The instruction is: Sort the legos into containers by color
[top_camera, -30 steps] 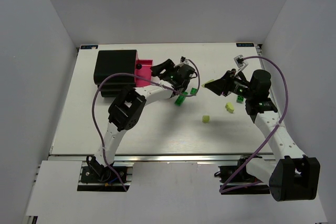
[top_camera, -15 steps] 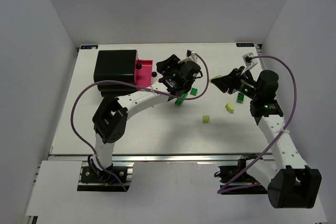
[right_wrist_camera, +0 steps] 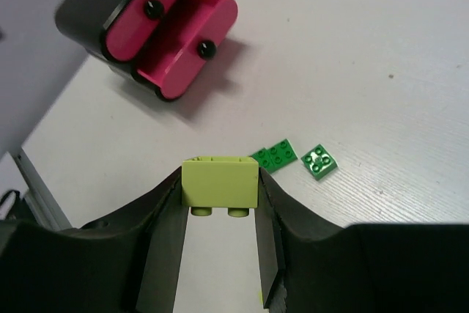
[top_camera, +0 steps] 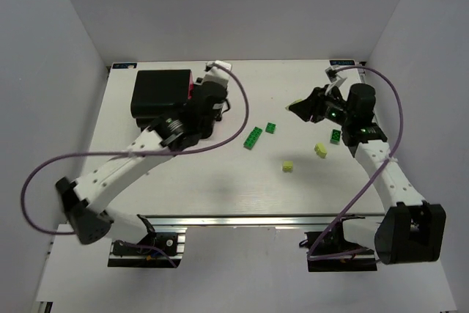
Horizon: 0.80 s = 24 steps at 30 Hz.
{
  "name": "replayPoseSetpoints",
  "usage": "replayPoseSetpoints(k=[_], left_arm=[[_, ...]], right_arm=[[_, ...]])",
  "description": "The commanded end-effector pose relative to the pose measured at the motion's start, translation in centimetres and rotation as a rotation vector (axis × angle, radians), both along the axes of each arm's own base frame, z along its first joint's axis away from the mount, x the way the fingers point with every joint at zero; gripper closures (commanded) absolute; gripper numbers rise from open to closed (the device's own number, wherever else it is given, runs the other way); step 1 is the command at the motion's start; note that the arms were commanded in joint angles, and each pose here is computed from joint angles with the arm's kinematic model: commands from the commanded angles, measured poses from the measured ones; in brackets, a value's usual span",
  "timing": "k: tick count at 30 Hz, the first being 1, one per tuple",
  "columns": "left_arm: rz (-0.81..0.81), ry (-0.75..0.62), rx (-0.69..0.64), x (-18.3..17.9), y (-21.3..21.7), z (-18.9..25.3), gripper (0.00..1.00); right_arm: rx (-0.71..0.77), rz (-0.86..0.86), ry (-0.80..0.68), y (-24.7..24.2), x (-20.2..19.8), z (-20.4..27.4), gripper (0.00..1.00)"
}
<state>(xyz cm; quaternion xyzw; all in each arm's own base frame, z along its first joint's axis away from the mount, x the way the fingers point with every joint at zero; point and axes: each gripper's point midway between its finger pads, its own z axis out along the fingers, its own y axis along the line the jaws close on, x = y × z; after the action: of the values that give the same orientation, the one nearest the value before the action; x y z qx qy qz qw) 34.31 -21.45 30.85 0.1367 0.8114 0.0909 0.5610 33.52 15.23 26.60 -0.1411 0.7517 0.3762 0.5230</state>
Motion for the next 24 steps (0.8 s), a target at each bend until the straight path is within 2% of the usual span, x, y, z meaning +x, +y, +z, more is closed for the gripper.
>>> replayPoseSetpoints(k=[1, 4, 7, 10, 11, 13, 15, 16, 17, 19, 20, 24], left_arm=[[-0.202, 0.102, -0.266, -4.5, -2.1, 0.2, 0.53], [-0.349, 0.132, -0.45, -8.3, -2.9, 1.6, 0.28], [-0.393, 0.115, -0.585, -11.3, -1.5, 2.9, 0.21], [-0.392, 0.104, -0.651, -13.2, 0.2, 3.5, 0.2], [-0.38, 0.114, -0.658, -13.5, 0.6, 3.1, 0.19], [-0.361, 0.127, -0.655, -14.0, 1.5, 2.5, 0.19], [-0.347, 0.12, -0.685, -14.7, 2.4, 2.7, 0.18], [-0.353, 0.113, -0.707, -15.0, 2.6, 3.0, 0.18], [-0.356, 0.097, -0.727, -15.6, 3.2, 3.2, 0.18], [-0.352, 0.088, -0.754, -16.0, 3.7, 3.4, 0.17], [-0.355, 0.081, -0.765, -16.3, 4.0, 3.6, 0.17], [-0.328, 0.115, -0.748, -16.5, 4.4, 2.5, 0.17]], right_arm=[[-0.086, 0.068, -0.014, 2.2, 1.5, -1.1, 1.0], [-0.152, 0.144, 0.009, 6.0, 3.2, -2.8, 1.0], [-0.228, 0.235, 0.008, 10.8, 5.0, -4.1, 1.0], [-0.285, 0.329, -0.012, 16.8, 6.1, -4.7, 1.0], [-0.301, 0.342, 0.019, 18.0, 7.0, -6.4, 1.0], [-0.311, 0.367, -0.058, 21.0, 8.0, -4.4, 1.0], [-0.328, 0.384, -0.033, 22.7, 9.0, -6.2, 1.0], [-0.312, 0.388, -0.077, 24.0, 9.5, -4.4, 1.0], [-0.323, 0.406, -0.056, 25.2, 9.6, -5.9, 1.0], [-0.318, 0.407, -0.09, 26.7, 10.2, -5.1, 1.0], [-0.331, 0.421, -0.082, 27.9, 9.9, -6.4, 1.0], [-0.355, 0.418, -0.102, 29.6, 10.5, -7.4, 1.0]])
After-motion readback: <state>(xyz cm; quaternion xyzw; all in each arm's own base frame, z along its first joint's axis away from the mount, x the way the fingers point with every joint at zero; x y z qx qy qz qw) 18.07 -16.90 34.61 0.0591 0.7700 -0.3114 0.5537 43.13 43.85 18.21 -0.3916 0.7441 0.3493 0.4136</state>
